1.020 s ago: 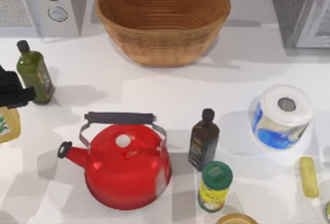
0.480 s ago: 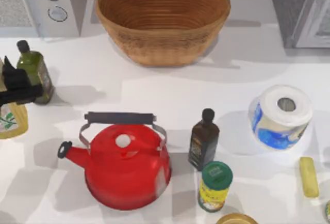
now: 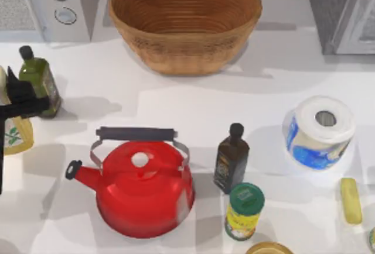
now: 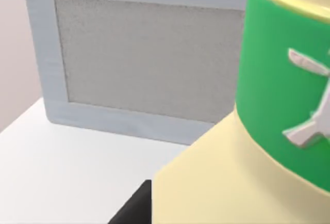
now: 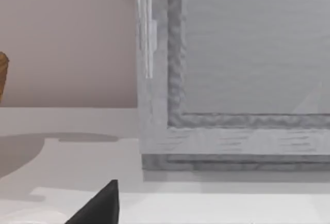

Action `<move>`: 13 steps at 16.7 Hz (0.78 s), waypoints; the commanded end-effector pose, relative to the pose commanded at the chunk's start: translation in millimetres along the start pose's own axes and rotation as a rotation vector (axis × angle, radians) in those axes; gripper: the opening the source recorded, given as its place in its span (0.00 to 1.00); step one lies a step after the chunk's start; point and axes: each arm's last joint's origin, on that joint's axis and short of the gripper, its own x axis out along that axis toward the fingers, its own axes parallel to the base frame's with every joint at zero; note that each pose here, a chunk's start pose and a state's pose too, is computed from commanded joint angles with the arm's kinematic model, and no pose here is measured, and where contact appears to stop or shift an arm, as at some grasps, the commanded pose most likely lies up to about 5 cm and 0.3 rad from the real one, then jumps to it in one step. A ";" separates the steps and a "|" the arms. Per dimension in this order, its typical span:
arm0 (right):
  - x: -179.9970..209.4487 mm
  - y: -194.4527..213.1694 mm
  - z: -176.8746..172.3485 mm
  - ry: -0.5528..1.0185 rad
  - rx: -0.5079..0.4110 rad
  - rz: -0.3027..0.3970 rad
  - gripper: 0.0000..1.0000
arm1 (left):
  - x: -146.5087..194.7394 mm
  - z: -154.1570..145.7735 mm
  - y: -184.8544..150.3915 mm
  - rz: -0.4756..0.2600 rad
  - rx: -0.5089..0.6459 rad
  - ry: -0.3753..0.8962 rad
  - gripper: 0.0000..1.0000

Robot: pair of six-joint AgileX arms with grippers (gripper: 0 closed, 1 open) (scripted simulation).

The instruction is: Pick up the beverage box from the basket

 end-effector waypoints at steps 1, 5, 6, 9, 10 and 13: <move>0.0 0.0 0.0 0.000 0.000 0.000 1.00 | 0.1 -0.2 0.1 0.000 0.000 0.000 0.00; 0.0 0.0 0.0 0.000 0.000 0.000 1.00 | 0.1 -0.2 0.1 0.000 0.000 0.000 0.08; 0.0 0.0 0.0 0.000 0.000 0.000 1.00 | 0.1 -0.2 0.1 0.000 0.000 0.000 0.15; 0.0 0.0 0.0 0.000 0.000 0.000 1.00 | 0.1 -0.2 0.1 0.000 0.000 0.000 0.38; 0.0 0.0 0.0 0.000 0.000 0.000 1.00 | 0.1 -0.2 0.1 0.000 0.000 0.000 0.45; 0.0 0.0 0.0 0.000 0.000 0.000 1.00 | 0.1 -0.2 0.1 0.000 0.000 0.000 0.68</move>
